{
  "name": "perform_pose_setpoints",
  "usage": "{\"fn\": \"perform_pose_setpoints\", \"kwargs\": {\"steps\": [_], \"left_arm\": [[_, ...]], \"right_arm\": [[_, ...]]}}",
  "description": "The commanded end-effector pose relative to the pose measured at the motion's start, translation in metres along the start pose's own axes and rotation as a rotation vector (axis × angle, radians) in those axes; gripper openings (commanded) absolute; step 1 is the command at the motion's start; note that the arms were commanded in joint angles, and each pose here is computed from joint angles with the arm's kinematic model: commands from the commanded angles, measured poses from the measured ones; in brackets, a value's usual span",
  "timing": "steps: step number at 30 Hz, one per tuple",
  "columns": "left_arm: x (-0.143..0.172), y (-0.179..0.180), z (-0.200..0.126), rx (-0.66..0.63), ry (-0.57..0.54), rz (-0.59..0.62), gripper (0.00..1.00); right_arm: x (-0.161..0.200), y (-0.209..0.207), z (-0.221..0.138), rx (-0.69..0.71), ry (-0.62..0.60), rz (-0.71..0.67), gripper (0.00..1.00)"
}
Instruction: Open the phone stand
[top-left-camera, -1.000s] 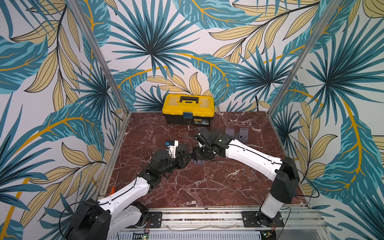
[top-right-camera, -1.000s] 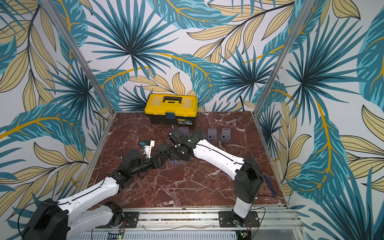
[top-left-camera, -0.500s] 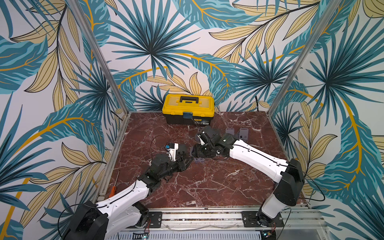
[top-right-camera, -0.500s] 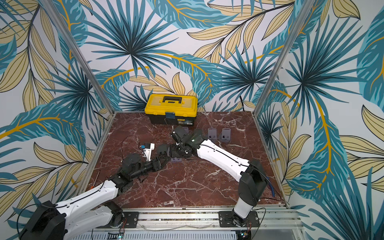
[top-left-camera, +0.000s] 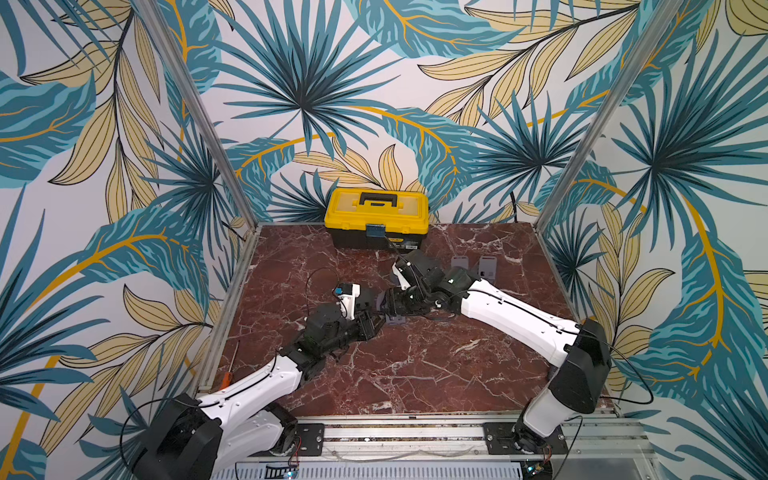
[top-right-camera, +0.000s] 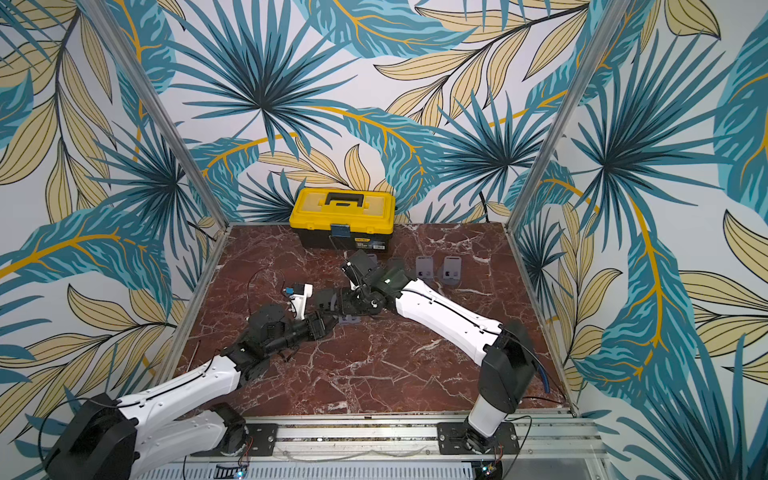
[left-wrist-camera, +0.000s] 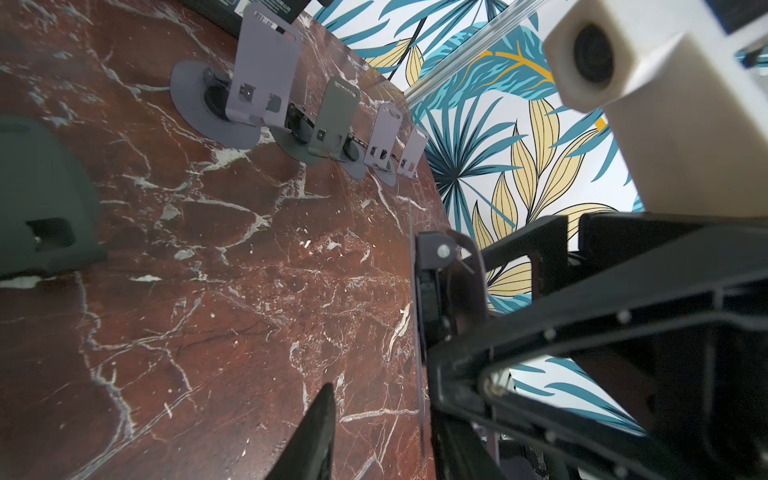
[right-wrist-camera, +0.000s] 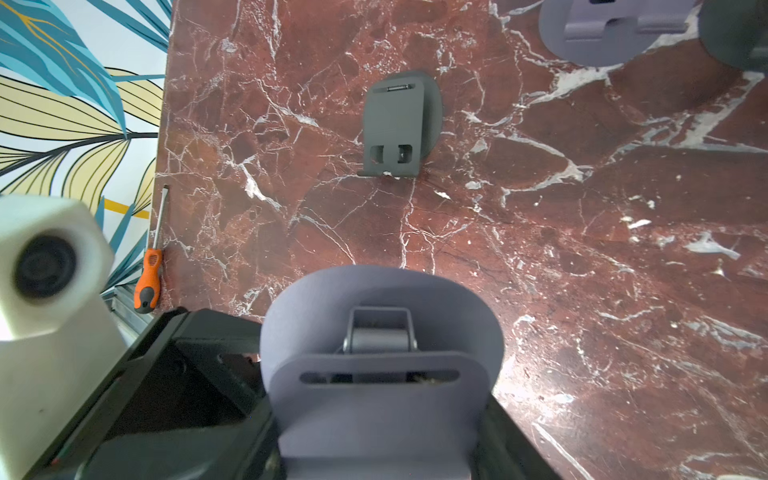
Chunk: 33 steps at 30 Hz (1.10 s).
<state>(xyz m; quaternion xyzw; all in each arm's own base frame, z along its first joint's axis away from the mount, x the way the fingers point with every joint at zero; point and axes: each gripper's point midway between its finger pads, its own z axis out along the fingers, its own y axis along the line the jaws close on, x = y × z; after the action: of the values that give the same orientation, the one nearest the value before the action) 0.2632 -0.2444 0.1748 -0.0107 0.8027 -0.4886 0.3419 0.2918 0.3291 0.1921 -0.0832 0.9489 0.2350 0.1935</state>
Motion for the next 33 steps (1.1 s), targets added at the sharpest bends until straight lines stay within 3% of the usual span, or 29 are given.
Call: {"fn": "perform_pose_setpoints", "kwargs": {"steps": [1,9,13,21,33], "left_arm": [[-0.008,-0.01,0.005,0.026,-0.014,0.035,0.38],[-0.013,-0.012,0.015,0.037,-0.017,0.042,0.31],[-0.017,-0.013,0.015,0.033,-0.034,0.054,0.19],[-0.022,-0.01,0.01,0.011,-0.073,0.082,0.05],[-0.012,0.025,0.01,-0.085,-0.071,0.106,0.0]], "right_arm": [[-0.004,0.011,-0.007,-0.048,-0.014,-0.012,0.41],[-0.004,0.015,-0.004,-0.067,-0.008,-0.001,0.41],[-0.004,0.015,-0.002,-0.069,-0.003,0.005,0.41],[0.0,0.011,-0.002,-0.053,0.015,0.005,0.41],[-0.001,-0.008,-0.015,-0.04,0.068,0.009,0.4]]}}
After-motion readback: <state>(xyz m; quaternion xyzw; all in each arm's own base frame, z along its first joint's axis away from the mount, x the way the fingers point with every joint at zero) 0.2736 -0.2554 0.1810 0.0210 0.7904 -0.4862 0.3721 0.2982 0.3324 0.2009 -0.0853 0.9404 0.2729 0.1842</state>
